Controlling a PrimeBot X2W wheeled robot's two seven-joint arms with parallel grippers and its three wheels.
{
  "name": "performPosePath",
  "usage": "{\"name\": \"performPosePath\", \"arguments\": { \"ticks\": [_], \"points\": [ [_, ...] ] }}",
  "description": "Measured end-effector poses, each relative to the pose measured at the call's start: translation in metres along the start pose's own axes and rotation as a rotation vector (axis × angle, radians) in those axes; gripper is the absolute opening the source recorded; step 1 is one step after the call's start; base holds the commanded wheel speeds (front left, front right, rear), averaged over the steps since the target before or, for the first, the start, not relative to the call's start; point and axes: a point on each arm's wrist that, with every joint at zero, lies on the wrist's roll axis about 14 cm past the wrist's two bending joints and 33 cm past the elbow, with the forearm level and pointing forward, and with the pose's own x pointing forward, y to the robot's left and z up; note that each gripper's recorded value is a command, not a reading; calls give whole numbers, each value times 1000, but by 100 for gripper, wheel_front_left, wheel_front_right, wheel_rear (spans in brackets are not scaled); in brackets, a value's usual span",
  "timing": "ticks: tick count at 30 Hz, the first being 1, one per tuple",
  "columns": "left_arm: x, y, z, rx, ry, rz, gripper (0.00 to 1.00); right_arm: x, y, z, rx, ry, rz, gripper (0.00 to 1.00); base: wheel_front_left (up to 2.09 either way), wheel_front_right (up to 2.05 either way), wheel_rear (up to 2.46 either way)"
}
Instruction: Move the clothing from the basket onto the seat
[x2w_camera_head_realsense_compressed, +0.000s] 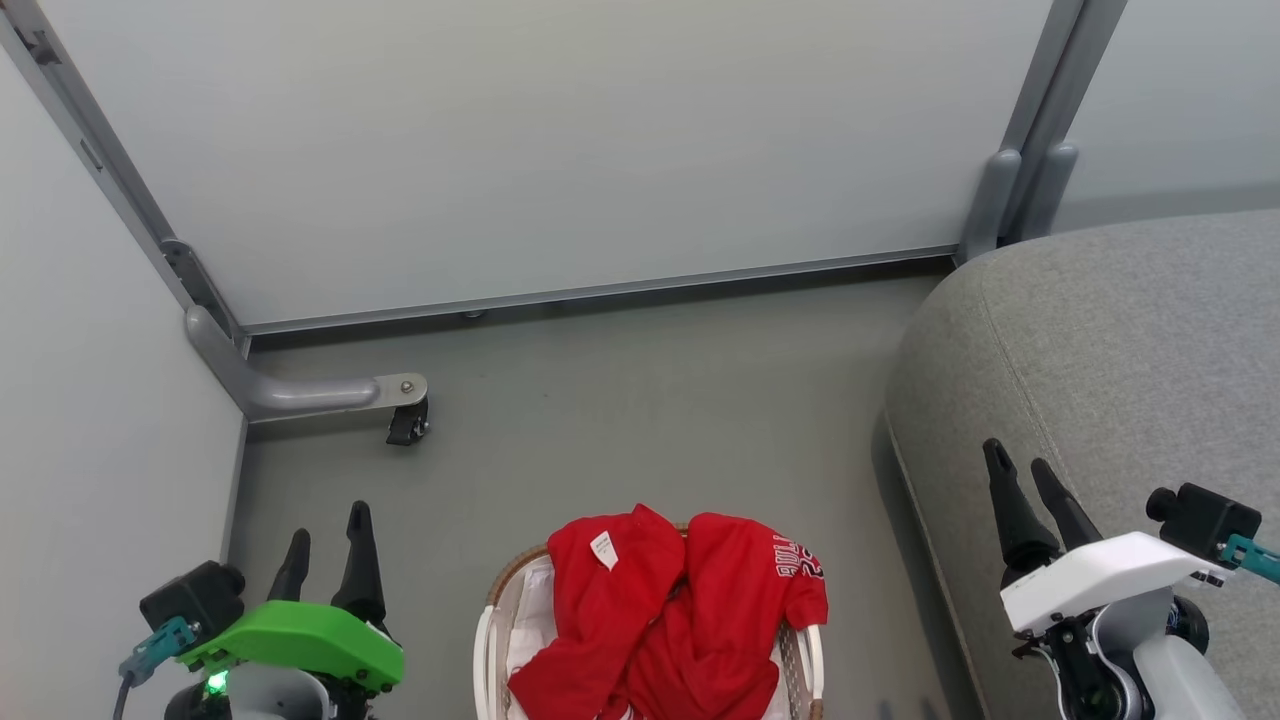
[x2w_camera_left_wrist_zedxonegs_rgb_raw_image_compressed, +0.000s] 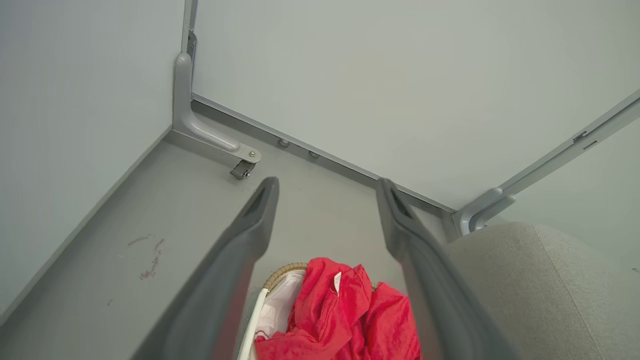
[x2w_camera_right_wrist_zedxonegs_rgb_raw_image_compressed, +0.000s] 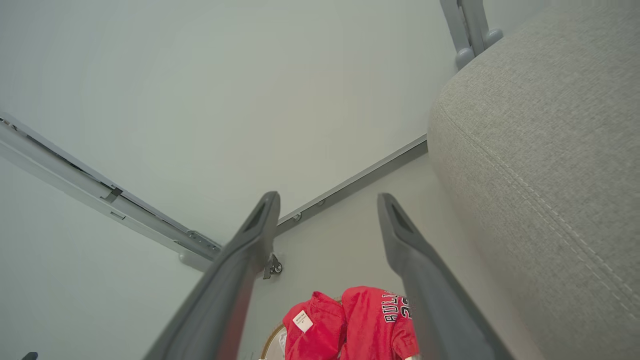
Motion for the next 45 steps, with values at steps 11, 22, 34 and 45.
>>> {"name": "performPosePath", "arguments": {
  "ticks": [11,22,34,45],
  "points": [
    [1,-3,-1,166,-2,-2,100,0,1,1,-148,-6,15,100,0,0,0],
    [-3,-9,6,264,-46,-16,100,-1,1,2,-256,-22,17,100,0,0,0],
    [-10,-14,5,365,-72,-37,100,-6,0,-9,-354,0,24,100,0,0,0],
    [-16,-22,1,434,-87,-62,100,-10,2,-13,-426,-1,37,100,0,0,0]
  ]
}}
